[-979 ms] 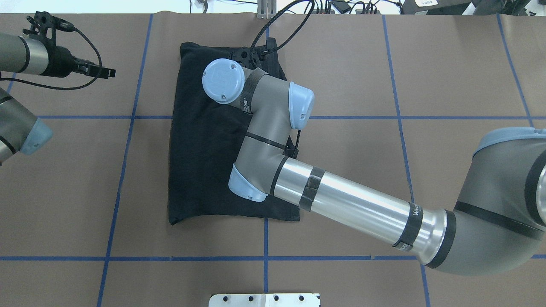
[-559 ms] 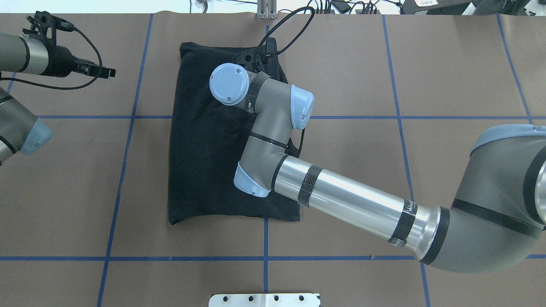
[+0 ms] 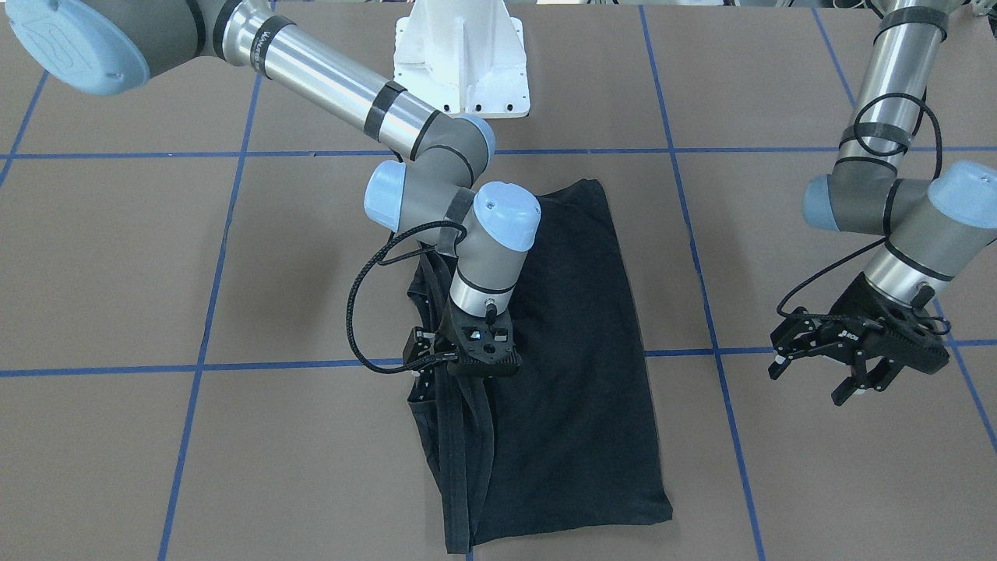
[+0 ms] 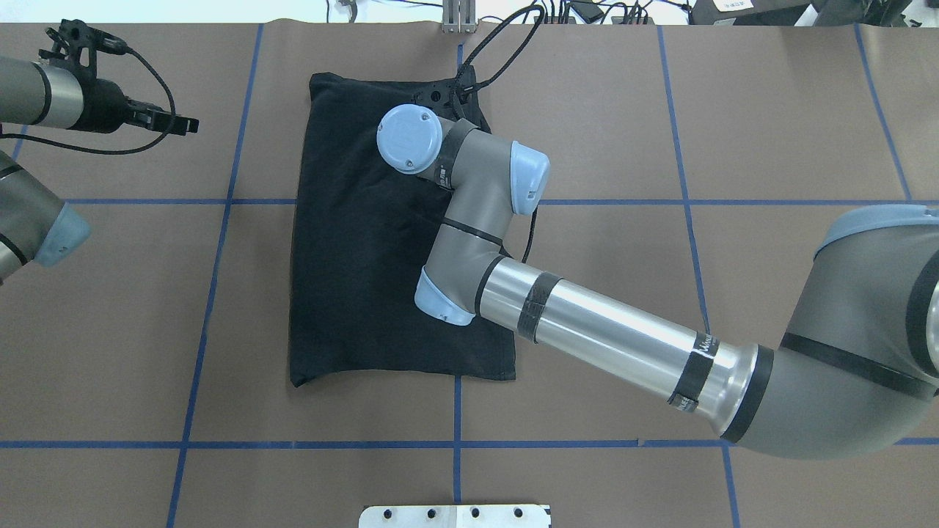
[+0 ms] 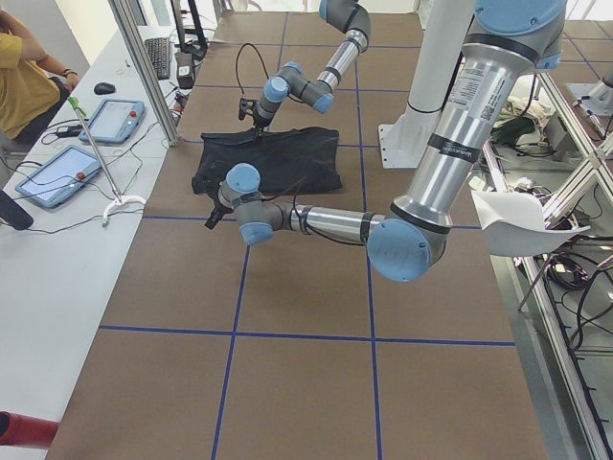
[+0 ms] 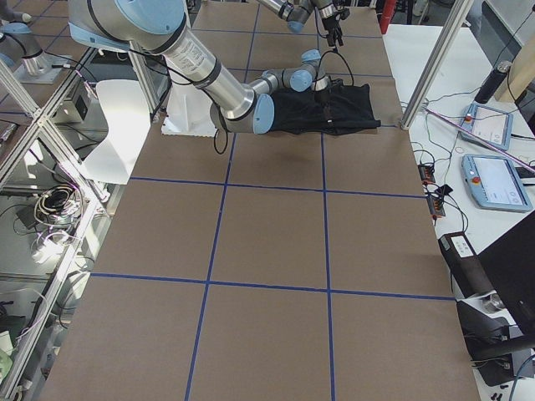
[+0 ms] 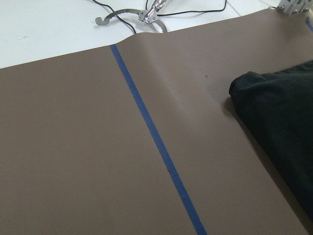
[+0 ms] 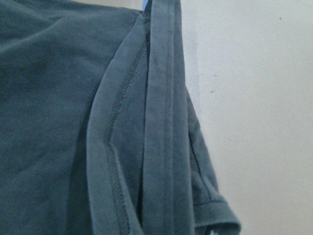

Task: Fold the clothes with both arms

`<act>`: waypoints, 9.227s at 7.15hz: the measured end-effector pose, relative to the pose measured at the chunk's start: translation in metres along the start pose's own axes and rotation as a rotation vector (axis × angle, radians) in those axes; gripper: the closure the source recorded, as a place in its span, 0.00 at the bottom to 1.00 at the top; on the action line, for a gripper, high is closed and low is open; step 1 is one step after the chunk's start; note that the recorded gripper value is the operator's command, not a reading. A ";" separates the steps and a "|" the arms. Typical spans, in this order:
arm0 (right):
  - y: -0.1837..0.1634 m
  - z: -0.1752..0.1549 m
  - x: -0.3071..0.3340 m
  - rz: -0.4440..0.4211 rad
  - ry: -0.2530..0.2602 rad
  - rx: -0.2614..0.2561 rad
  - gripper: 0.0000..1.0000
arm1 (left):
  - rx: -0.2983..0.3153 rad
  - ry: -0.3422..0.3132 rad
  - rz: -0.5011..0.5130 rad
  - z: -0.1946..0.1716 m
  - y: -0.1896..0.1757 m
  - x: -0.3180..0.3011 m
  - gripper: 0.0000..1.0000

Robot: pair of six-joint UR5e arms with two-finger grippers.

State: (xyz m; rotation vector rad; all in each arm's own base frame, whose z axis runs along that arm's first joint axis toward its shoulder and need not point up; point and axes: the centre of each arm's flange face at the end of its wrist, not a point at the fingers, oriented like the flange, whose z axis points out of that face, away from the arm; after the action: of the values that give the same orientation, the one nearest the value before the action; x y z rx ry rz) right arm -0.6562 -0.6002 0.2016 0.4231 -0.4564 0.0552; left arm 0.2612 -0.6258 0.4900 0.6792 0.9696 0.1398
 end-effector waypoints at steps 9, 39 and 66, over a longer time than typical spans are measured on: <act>0.002 -0.071 0.136 0.052 -0.125 -0.070 0.00 | 0.035 0.045 -0.102 -0.015 -0.011 0.034 0.00; 0.200 -0.085 0.064 0.447 -0.363 0.059 0.07 | -0.155 0.150 -0.571 -0.040 0.260 0.334 1.00; 0.274 -0.173 0.172 0.359 -0.512 0.008 1.00 | -0.264 0.289 -0.626 -0.173 0.178 0.448 1.00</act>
State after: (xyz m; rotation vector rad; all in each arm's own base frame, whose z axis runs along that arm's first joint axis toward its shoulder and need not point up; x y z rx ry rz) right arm -0.4699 -0.2866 0.2418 0.3569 -1.0345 0.3008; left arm 0.4132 -0.2249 0.2101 0.0921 1.3714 -0.1905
